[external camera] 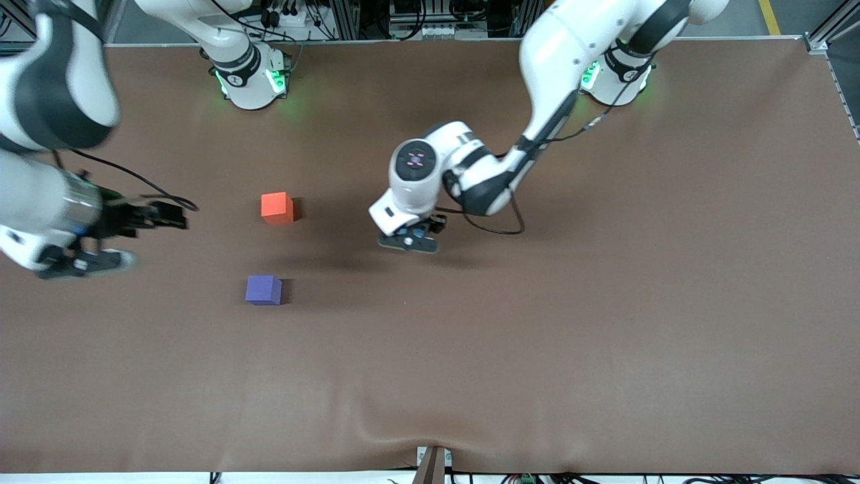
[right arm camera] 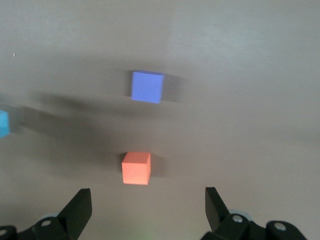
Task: Place blue block between orange and purple blocks
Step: 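Carry the blue cube to mid-table with the left gripper while the right gripper reaches in, then grasp the blue cube with the right gripper while the left gripper withdraws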
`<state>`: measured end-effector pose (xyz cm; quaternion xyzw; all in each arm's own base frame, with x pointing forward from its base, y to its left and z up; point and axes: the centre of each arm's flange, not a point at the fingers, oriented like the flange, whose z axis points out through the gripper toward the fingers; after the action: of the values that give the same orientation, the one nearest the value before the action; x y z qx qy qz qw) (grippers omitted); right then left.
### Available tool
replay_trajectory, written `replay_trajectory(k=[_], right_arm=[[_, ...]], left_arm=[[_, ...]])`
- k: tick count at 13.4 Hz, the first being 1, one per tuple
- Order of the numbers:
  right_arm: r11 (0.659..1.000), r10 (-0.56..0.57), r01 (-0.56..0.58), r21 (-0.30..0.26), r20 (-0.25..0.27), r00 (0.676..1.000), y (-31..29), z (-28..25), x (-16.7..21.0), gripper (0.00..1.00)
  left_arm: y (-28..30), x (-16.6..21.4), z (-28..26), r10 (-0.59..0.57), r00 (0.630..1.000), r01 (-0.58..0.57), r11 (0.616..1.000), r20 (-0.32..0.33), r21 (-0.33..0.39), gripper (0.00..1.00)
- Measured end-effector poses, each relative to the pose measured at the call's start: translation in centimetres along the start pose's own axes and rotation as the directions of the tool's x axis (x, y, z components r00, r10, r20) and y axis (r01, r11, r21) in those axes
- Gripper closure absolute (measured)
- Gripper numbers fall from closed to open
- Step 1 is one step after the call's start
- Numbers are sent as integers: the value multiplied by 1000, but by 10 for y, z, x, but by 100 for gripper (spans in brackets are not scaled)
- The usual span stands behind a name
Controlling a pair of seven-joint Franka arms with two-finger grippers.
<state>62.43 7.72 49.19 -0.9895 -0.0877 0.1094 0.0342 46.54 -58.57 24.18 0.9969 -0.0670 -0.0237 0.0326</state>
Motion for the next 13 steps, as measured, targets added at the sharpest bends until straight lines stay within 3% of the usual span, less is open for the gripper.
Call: replay_trajectory(k=[3,4,7,8,10,12,13], right_arm=[[998,-59,58,4,47,997,-41,42,23,0],[998,-59,58,19,56,997,-43,48,26,0],[997,-69,66,45,59,996,-52,55,29,0],[996,-80,77,46,67,995,-61,61,29,0],[995,-82,77,59,97,992,-84,86,26,0],[993,-22,10,115,106,994,-112,113,24,0],[992,23,-35,117,106,994,-133,126,22,0]], left_arm=[[26,-27,30,-7,1000,7,1000,17,26,46],[27,-30,36,-11,1000,10,999,22,31,40],[26,-24,26,-48,999,48,999,11,25,7],[24,-20,11,-75,997,75,997,9,32,0],[6,-8,-51,-125,992,124,989,10,79,0],[-48,11,-146,-203,979,199,969,14,148,0],[-84,20,-192,-236,972,230,958,15,173,0]])
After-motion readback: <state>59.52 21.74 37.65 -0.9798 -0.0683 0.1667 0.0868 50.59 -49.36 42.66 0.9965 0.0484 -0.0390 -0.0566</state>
